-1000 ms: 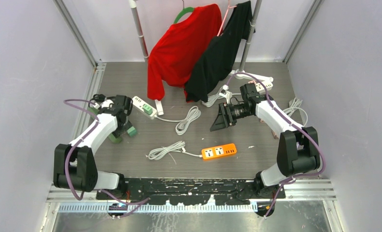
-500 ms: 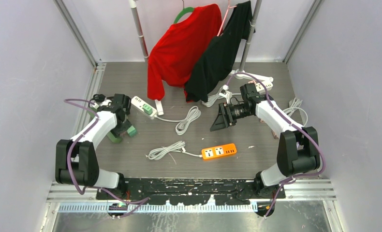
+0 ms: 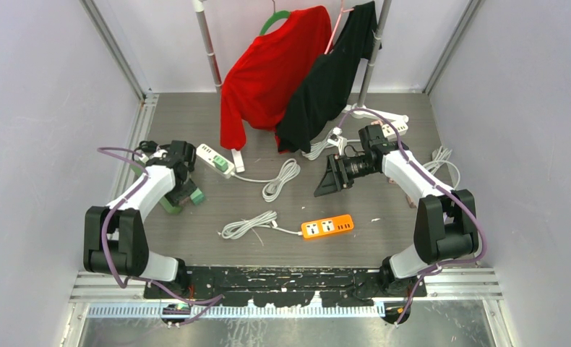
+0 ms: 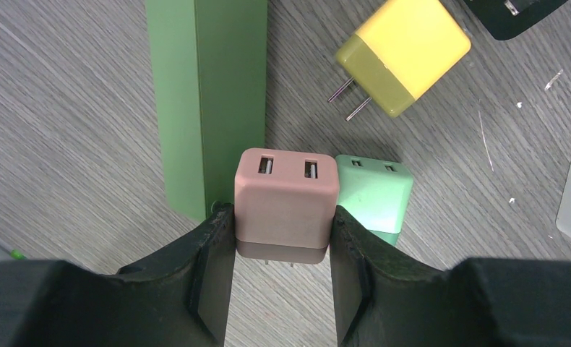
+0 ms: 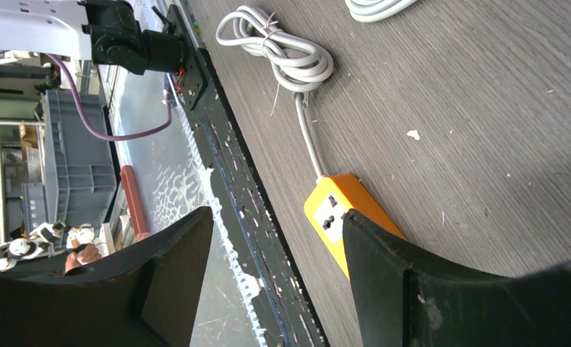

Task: Pull the plug off the socket
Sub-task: Place the plug at the center of the board.

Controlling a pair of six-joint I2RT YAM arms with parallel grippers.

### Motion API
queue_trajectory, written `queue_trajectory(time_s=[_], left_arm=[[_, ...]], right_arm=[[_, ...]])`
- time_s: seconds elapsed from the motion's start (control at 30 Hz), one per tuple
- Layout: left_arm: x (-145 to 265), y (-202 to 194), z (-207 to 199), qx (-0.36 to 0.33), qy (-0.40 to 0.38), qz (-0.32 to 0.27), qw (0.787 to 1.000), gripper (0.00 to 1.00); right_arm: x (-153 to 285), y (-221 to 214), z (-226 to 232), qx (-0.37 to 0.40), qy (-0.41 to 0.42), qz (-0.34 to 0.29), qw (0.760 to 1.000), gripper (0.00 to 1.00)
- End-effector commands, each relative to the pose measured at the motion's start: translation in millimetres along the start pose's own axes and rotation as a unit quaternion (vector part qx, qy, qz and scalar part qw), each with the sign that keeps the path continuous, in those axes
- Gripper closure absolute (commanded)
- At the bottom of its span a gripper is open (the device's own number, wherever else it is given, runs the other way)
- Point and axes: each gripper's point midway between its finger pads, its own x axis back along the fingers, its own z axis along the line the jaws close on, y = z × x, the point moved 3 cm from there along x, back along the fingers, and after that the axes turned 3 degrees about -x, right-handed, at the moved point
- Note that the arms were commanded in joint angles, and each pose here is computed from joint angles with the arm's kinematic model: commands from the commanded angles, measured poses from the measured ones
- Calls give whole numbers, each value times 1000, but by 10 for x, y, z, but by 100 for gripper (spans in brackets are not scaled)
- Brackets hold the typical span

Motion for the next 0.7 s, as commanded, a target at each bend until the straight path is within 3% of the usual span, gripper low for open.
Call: queue_trajectory(time_s=[0.0, 0.13, 0.23, 0.33, 0.5, 0.67], left_arm=[[112, 188, -59, 13, -19, -27, 999, 81], [137, 199, -50, 14, -20, -29, 999, 64], [165, 206, -45, 16, -23, -31, 999, 42], [195, 207, -45, 17, -30, -31, 999, 30], [292, 222, -54, 19, -50, -32, 998, 26], [499, 214, -131, 14, -118, -31, 992, 25]], right_arm=[[57, 122, 116, 36, 7, -14, 999, 29], [57, 118, 117, 37, 7, -13, 999, 28], [59, 121, 119, 38, 7, -13, 999, 28], [58, 114, 119, 37, 7, -12, 999, 28], [63, 118, 125, 40, 7, -12, 999, 28], [84, 109, 145, 53, 6, -10, 999, 28]])
